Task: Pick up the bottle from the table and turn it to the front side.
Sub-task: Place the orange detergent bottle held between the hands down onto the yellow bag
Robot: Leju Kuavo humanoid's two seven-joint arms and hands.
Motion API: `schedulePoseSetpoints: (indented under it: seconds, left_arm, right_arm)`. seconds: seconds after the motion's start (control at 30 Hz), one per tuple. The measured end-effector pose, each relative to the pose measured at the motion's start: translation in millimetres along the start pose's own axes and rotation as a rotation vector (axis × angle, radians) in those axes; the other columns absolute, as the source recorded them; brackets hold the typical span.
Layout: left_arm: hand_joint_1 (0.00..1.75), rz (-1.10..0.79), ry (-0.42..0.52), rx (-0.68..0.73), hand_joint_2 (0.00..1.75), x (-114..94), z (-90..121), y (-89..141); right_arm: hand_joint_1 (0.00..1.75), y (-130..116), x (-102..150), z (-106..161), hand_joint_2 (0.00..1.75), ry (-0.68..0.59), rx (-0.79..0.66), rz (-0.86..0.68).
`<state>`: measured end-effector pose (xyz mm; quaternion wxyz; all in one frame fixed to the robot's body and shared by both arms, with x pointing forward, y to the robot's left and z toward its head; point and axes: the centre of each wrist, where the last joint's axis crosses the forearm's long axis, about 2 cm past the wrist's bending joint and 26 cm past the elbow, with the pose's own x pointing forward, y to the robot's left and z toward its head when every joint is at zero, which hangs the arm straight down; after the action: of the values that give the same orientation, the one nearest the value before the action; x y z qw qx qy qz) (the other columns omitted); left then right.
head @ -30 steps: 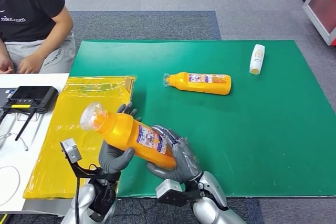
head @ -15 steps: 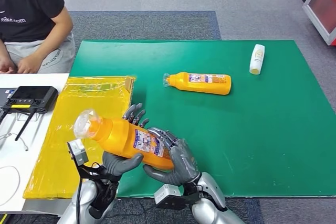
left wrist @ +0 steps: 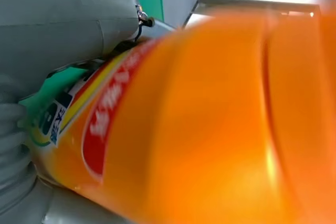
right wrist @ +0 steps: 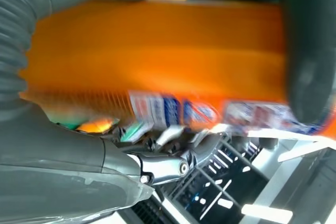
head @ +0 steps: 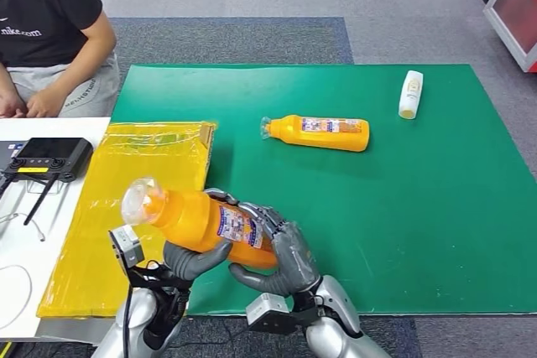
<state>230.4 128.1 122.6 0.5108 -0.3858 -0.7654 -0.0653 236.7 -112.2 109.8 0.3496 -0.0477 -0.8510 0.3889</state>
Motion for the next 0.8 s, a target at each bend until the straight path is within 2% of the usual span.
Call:
schedulePoseSetpoints:
  seconds: [0.3, 0.57, 0.67, 0.8]
  left_arm:
    - [1.75, -0.074, -0.011, 0.034, 1.75, 0, 3, 1]
    - [1.75, -0.27, -0.013, 0.098, 1.75, 6, 9, 9]
    - [1.75, -0.452, 0.023, 0.093, 1.75, 9, 13, 16]
    - [1.75, -0.804, 0.144, 0.062, 1.75, 14, 23, 32]
  right_arm:
    - [0.0, -1, -1, -1, 1.75, 0.037, -0.033, -0.024]
    - [0.0, 0, -3, 5, 1.75, 0.102, -0.067, -0.067]
    - [0.0, 0, -3, 6, 1.75, 0.126, -0.08, -0.089]
    - [0.0, 1, -4, 11, 1.75, 0.162, -0.092, -0.113]
